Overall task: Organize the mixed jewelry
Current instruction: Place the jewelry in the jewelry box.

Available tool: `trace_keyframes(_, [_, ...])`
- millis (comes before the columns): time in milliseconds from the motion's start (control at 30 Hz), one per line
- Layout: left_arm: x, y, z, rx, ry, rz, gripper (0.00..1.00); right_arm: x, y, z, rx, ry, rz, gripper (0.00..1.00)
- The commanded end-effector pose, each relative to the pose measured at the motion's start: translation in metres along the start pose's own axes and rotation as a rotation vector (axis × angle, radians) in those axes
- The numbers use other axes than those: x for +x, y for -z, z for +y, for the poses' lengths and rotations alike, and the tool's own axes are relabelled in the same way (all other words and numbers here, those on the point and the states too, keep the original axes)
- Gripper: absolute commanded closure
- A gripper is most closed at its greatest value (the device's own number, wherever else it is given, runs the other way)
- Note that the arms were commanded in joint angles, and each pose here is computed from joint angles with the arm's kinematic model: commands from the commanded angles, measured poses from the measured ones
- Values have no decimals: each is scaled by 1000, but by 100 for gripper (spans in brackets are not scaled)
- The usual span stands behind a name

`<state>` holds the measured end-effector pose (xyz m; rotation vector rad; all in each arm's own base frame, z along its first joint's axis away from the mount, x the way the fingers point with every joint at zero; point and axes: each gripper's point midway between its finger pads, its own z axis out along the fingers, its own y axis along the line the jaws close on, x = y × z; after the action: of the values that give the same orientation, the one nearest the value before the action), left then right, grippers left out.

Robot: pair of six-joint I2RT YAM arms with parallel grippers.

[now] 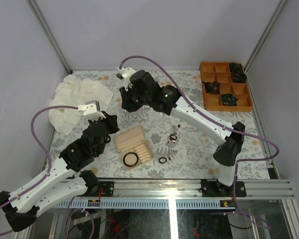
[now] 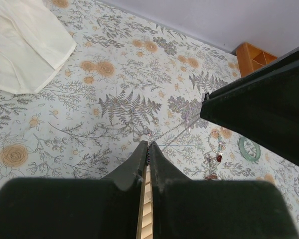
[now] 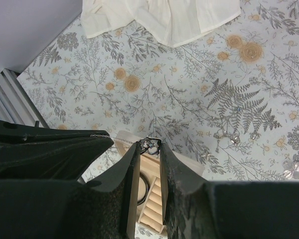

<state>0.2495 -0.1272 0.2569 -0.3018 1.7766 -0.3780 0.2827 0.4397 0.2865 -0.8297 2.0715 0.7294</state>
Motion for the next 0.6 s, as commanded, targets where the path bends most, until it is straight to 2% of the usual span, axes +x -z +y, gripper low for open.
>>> trace_keyframes(0, [-15, -2, 0, -8, 31, -66, 99, -32, 11, 1, -11, 18, -86, 83])
trace_keyframes(567, [-17, -3, 5, -29, 26, -83, 99, -31, 5, 2, -21, 16, -83, 83])
